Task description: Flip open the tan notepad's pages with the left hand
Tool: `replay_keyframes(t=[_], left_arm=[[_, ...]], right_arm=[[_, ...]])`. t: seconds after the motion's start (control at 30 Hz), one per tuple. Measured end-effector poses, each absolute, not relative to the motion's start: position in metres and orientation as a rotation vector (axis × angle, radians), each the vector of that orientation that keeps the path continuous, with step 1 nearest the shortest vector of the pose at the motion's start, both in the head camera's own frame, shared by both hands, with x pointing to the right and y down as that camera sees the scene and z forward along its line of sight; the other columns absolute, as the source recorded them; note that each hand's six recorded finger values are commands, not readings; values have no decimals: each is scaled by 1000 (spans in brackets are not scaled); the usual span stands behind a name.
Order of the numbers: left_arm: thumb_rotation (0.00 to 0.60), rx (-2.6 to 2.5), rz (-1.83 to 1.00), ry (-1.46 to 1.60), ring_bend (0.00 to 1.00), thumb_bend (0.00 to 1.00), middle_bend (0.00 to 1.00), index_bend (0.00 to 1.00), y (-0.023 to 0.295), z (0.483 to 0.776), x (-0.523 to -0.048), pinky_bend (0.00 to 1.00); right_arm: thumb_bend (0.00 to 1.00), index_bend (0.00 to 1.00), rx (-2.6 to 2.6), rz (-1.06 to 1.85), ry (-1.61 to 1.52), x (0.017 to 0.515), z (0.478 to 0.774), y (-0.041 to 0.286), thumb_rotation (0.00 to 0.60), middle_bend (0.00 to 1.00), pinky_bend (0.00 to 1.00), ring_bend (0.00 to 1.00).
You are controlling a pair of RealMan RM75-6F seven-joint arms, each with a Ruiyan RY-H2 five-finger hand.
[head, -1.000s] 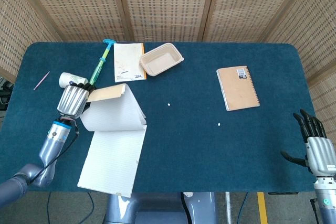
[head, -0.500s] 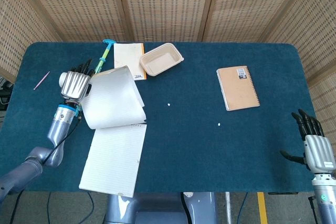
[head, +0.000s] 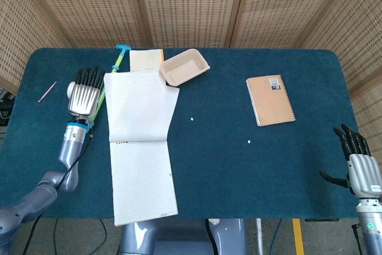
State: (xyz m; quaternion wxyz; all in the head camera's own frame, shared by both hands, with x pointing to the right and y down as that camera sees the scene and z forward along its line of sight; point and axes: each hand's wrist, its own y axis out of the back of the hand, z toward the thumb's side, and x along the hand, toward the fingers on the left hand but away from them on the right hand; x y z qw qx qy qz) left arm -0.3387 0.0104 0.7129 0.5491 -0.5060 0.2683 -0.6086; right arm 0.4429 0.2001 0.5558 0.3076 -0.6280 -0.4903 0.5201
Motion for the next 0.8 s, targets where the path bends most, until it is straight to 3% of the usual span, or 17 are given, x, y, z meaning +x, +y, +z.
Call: replay_keyframes(t=[0.2,0.43,0.8], left_arm=[[600,-1275,-1371,749,0,239,0,0,23,695,-338,19],[600,-1426,-1323,841,0,70,0,0,63,664,-340,11],[600,-1591,-1503,926,0,46,0,0,179,601,-381,0]], right_arm=[[138,66,-1656,1367,-1307,444,552,200,600,0,24,0],[138,50,-1649,1360,-1294,441,551,201,600,0,17,0],[138,31,-1646,1345,-1281,434,549,202,600,0,12,0]])
